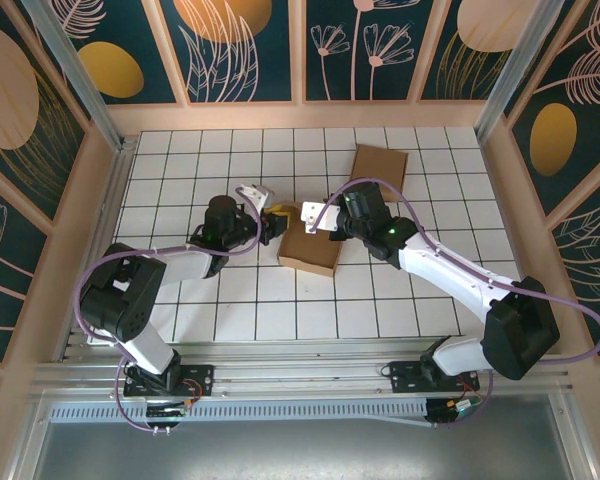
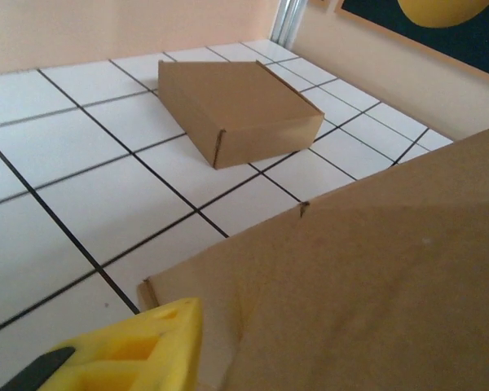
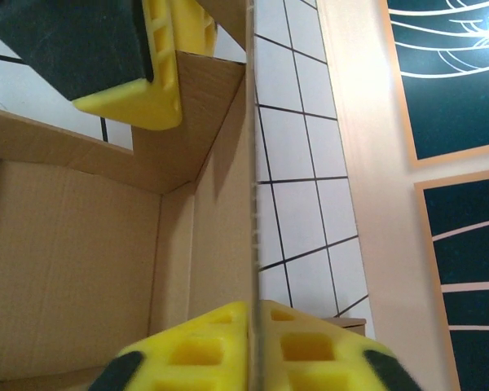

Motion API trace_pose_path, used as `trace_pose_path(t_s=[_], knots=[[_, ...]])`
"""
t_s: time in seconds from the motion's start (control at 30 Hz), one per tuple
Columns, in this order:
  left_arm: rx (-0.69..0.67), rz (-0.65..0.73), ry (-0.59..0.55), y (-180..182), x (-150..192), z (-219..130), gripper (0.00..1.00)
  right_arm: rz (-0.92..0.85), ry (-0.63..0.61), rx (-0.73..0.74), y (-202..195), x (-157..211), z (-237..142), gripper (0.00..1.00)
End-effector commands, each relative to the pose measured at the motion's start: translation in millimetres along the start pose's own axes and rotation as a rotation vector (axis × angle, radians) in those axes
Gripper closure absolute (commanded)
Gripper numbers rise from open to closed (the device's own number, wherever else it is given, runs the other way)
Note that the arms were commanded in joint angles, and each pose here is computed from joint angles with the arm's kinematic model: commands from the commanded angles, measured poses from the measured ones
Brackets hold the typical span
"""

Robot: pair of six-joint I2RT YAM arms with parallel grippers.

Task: Fold the paper box

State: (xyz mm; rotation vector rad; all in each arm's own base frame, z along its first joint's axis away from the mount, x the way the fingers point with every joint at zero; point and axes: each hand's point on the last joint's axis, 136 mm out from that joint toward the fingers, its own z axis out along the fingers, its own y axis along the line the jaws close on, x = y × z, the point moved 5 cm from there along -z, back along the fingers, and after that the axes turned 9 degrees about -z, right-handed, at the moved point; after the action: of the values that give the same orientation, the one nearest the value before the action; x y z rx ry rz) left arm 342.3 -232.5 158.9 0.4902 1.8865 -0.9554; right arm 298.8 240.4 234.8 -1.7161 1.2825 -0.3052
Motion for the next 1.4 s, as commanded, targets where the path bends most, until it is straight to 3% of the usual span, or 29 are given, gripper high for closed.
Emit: trace_pose_path(t_s=[0.0,0.1,0.23,0.37,0.43,0.6,0.77,0.93,1.23,1.33,1.37], knots=[[0.023,-0.017,0.013,-4.4,-3.6,5.4,0.73,0.008,-0.016,0.040,-1.6,-4.0,-1.4,0.77],[-0.028,-0.050,0.029,1.0,-6.8,8.1,0.81,0.045,-0.033,0.079,-7.0,-5.5,-6.0,0.59],[-0.068,-0.058,0.035,3.3,-11.0,9.1,0.86,0.160,-0.112,0.136,-18.0,-12.7,-18.3,0.41],[-0.090,-0.056,0.050,3.8,-11.0,9.6,0.87,0.392,-0.181,0.218,-32.1,-14.3,-42.9,0.20],[-0.093,-0.054,0.054,2.5,-11.4,10.2,0.88,0.536,-0.206,0.245,-33.5,-11.7,-57.2,0.01],[-0.105,-0.058,0.059,0.7,-11.9,10.9,0.89,0.932,-0.216,0.264,-24.2,13.6,-84.4,0.01],[-0.118,-0.069,0.068,1.5,-11.1,12.0,0.89,1.208,-0.205,0.112,7.1,22.3,-90.0,0.08],[-0.144,-0.097,0.070,0.1,-11.9,12.5,0.90,1.182,-0.210,-0.017,36.9,5.6,-95.3,0.11],[-0.143,-0.099,0.078,-8.4,-9.4,16.3,0.90,1.207,-0.024,0.151,45.3,40.8,-74.1,0.08],[-0.146,-0.096,0.078,-9.4,-10.6,16.3,0.90,1.214,0.003,0.139,45.3,44.0,-65.3,0.19],[-0.148,-0.094,0.076,-9.1,-11.6,16.1,0.90,1.219,0.005,0.127,46.1,43.5,-62.7,0.27]])
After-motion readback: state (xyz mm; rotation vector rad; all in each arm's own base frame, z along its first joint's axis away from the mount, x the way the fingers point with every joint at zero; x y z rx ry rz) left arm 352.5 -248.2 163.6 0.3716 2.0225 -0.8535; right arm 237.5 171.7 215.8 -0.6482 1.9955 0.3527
